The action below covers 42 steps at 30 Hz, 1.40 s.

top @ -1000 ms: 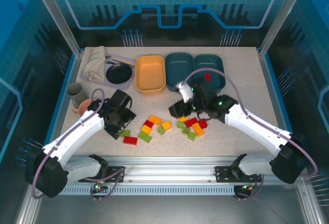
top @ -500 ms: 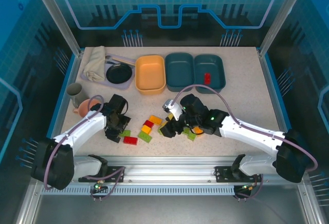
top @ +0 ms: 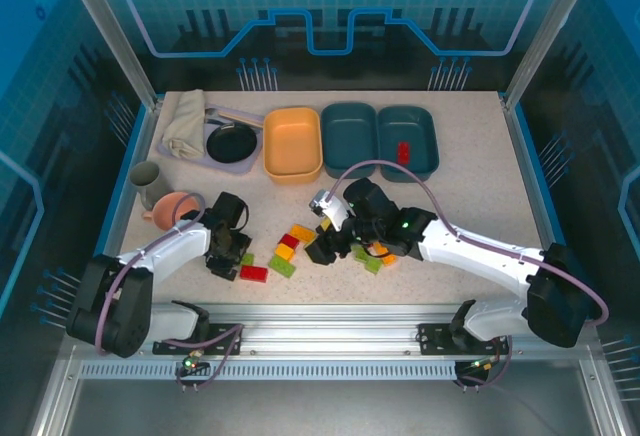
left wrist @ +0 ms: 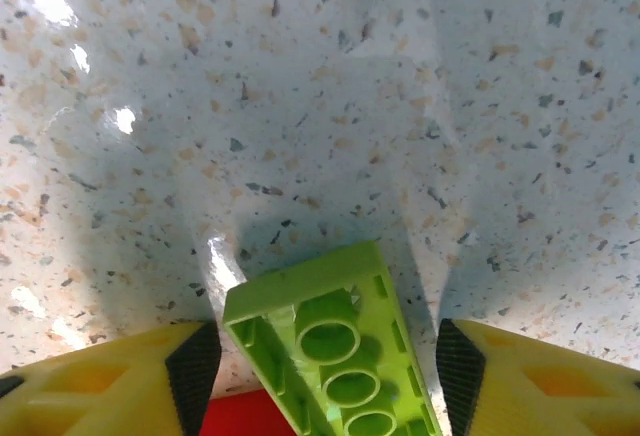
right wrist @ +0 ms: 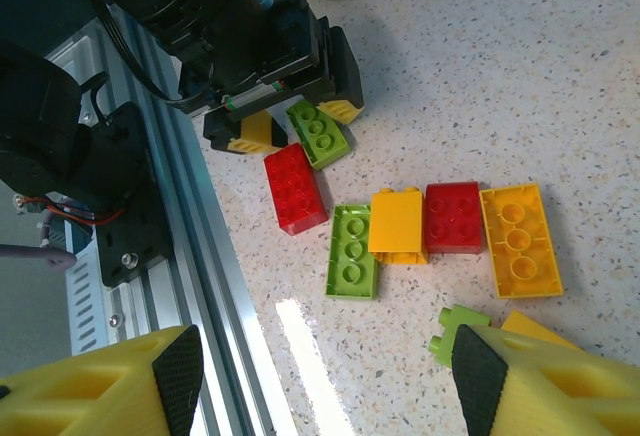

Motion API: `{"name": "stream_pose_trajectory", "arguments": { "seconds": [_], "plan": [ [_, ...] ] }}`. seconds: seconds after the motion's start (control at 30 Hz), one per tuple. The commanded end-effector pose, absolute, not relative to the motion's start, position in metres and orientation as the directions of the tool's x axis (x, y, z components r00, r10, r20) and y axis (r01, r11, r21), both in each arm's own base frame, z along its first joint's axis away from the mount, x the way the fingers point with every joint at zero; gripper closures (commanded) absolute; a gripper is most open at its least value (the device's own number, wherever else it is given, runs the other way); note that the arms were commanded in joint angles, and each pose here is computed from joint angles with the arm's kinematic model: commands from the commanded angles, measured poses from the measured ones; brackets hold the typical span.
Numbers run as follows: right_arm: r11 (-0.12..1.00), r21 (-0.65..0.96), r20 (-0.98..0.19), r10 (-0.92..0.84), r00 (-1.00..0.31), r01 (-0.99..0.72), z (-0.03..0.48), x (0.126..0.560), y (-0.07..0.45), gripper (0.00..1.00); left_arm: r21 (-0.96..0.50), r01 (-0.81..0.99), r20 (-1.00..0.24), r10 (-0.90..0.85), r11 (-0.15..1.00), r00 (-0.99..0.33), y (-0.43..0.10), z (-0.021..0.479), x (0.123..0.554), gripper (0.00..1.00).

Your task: Sort the legos into containers by color

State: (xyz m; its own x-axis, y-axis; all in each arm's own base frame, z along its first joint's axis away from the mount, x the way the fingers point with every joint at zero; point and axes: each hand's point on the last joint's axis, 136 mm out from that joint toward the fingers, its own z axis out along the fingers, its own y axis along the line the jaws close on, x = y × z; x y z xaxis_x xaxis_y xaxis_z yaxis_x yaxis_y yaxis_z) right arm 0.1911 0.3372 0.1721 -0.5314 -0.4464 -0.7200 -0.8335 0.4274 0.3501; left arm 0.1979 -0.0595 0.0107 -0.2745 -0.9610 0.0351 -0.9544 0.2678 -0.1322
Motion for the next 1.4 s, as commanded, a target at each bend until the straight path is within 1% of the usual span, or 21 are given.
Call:
{"name": "stream_pose_trajectory", "arguments": {
  "seconds": [0.0,0.2,0.33,0.5,0.63,0.7,0.83,0.93,1.07,1.2,1.37],
  "plan": [
    [0.388,0.358,-0.735,-0.443,-0.513,-0.849,0.184,0.187,0.348,0.31,-0.143,-0.96,0.039,-0.967,0.242,-0.25,-0.058,-0.004,0.202,0.41],
    [0.397,0.355,-0.73,-0.447,-0.516,-0.846,0.182,0.189,0.348,0.31,-0.15,-0.955,0.023,-0.965,0.255,-0.262,-0.057,-0.006,0.206,0.55],
    [0.402,0.358,-0.726,-0.448,-0.522,-0.843,0.181,0.189,0.348,0.31,-0.167,-0.95,0.024,-0.962,0.266,-0.273,-0.058,-0.009,0.211,0.62],
    [0.414,0.357,-0.723,-0.445,-0.528,-0.837,0.181,0.191,0.347,0.31,-0.215,-0.934,0.013,-0.956,0.284,-0.294,-0.06,-0.002,0.223,0.67],
    [0.463,0.345,-0.729,-0.416,-0.543,-0.817,0.186,0.201,0.34,0.32,-0.265,-0.909,-0.016,-0.944,0.321,-0.329,-0.062,0.023,0.238,0.7],
    [0.503,0.348,-0.738,-0.373,-0.562,-0.791,0.192,0.212,0.332,0.32,-0.305,-0.883,-0.042,-0.931,0.357,-0.362,-0.064,0.045,0.251,0.7],
    [0.632,0.354,-0.755,-0.243,-0.609,-0.69,0.207,0.245,0.304,0.32,-0.369,-0.81,-0.096,-0.886,0.455,-0.454,-0.074,0.091,0.283,0.7],
    [0.715,0.349,-0.767,-0.152,-0.623,-0.605,0.215,0.27,0.281,0.32,-0.41,-0.739,-0.133,-0.837,0.534,-0.531,-0.091,0.123,0.315,0.7],
    [0.798,0.362,-0.757,-0.049,-0.652,-0.481,0.221,0.299,0.254,0.32,-0.42,-0.626,-0.208,-0.741,0.657,-0.638,-0.117,0.155,0.364,0.7],
    [0.826,0.403,-0.739,0.04,-0.672,-0.394,0.225,0.324,0.238,0.32,-0.41,-0.56,-0.224,-0.675,0.719,-0.703,-0.139,0.158,0.411,0.7],
    [0.807,0.486,-0.737,0.171,-0.654,-0.337,0.241,0.357,0.232,0.31,-0.347,-0.522,-0.228,-0.61,0.779,-0.759,-0.156,0.135,0.463,0.7]
  ]
}}
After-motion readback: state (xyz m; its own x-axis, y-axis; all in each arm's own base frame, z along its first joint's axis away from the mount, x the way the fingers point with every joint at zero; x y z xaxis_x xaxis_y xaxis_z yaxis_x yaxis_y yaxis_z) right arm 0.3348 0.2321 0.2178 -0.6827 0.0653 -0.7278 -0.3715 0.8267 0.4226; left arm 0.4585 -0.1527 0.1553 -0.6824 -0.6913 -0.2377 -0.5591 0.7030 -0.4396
